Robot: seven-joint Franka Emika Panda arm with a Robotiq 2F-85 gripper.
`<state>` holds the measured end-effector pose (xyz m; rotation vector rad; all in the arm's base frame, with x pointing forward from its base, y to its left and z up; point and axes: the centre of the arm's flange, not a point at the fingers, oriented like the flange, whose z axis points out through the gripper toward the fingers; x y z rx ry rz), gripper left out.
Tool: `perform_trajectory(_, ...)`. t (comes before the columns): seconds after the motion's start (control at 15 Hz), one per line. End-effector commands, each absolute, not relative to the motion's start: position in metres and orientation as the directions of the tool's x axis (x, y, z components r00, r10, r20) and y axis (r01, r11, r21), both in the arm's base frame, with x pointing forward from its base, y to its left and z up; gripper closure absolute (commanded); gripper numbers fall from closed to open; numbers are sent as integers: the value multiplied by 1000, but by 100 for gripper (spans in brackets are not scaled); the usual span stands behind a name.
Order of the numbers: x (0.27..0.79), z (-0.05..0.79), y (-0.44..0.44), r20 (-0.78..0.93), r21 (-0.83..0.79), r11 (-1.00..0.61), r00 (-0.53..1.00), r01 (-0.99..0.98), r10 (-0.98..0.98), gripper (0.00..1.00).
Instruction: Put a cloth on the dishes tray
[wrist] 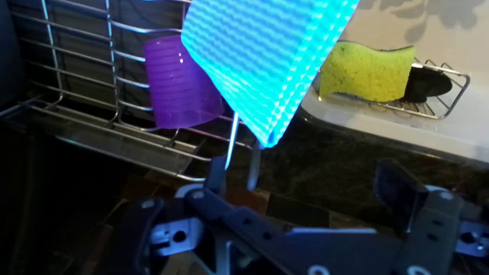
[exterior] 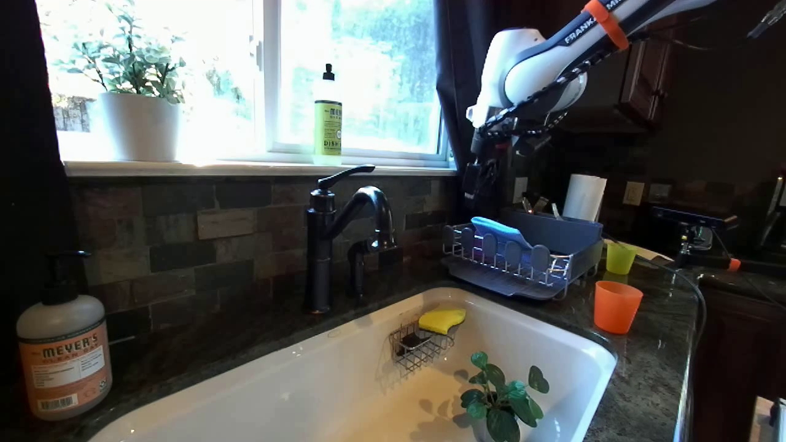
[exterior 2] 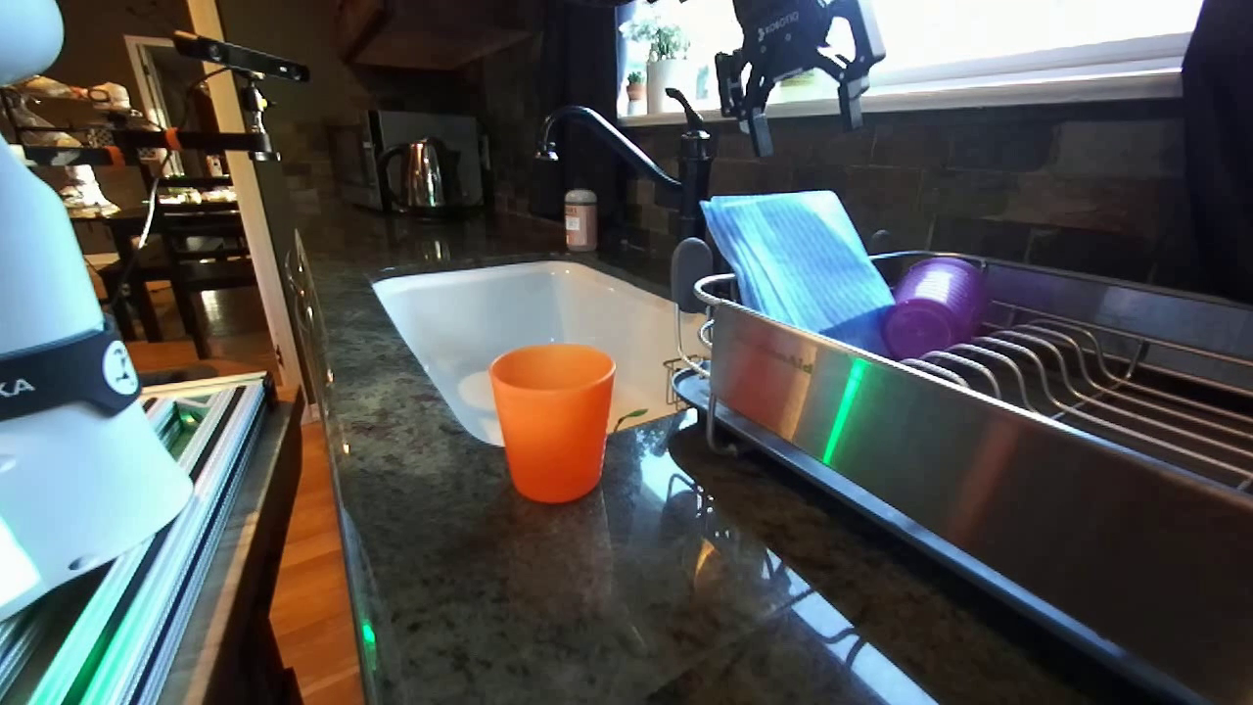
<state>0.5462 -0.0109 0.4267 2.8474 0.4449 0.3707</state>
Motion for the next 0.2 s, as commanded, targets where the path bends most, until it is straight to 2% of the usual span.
perform_trajectory(0.0, 527, 465, -21, 349, 226, -948, 891, 222, 292, 0)
perform_trajectory(0.13, 527, 476, -19, 422, 199, -942, 844, 272, 332, 0)
